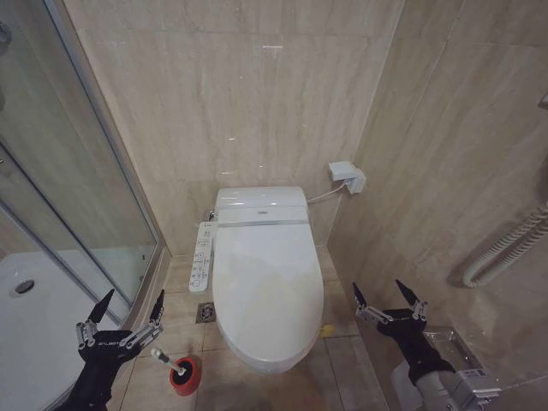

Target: Open the toilet lid, clean the toilet bowl with a toilet brush, close the toilet lid, and flush.

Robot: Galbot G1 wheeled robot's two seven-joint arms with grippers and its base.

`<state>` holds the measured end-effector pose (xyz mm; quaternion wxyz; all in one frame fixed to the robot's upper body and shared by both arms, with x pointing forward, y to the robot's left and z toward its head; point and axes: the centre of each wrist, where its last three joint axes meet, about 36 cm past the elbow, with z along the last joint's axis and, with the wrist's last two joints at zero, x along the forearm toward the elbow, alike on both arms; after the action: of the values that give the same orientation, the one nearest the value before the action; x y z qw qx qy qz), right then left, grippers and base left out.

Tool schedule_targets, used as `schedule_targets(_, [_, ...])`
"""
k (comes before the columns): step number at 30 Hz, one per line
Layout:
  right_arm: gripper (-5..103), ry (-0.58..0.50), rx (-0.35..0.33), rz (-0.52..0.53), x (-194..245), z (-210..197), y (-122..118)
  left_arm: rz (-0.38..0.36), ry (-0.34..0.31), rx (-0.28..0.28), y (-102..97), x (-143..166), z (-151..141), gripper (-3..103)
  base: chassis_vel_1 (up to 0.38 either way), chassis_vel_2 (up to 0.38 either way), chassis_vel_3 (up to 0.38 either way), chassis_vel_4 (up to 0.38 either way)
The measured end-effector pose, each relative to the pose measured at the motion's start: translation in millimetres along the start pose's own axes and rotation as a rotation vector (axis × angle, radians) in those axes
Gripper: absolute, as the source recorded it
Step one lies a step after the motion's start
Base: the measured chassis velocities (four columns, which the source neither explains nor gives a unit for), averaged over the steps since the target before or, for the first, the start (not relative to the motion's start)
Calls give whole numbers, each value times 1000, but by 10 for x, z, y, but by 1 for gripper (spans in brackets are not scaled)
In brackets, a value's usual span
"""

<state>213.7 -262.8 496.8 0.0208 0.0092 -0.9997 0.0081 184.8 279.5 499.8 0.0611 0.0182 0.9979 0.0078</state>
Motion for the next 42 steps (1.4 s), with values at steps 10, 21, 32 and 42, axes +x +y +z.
schedule_targets(10, [100,0,0,0,0,0,0,0,0,0,0,0,0,99,0,0,0,0])
schedule_targets(21, [100,0,0,0,0,1,0,0,0,0,0,0,0,99,0,0,0,0])
schedule_targets(32, [100,0,0,0,0,1,0,0,0,0,0,0,0,99,0,0,0,0])
schedule_targets(42, [100,0,0,0,0,0,0,0,0,0,0,0,0,99,0,0,0,0])
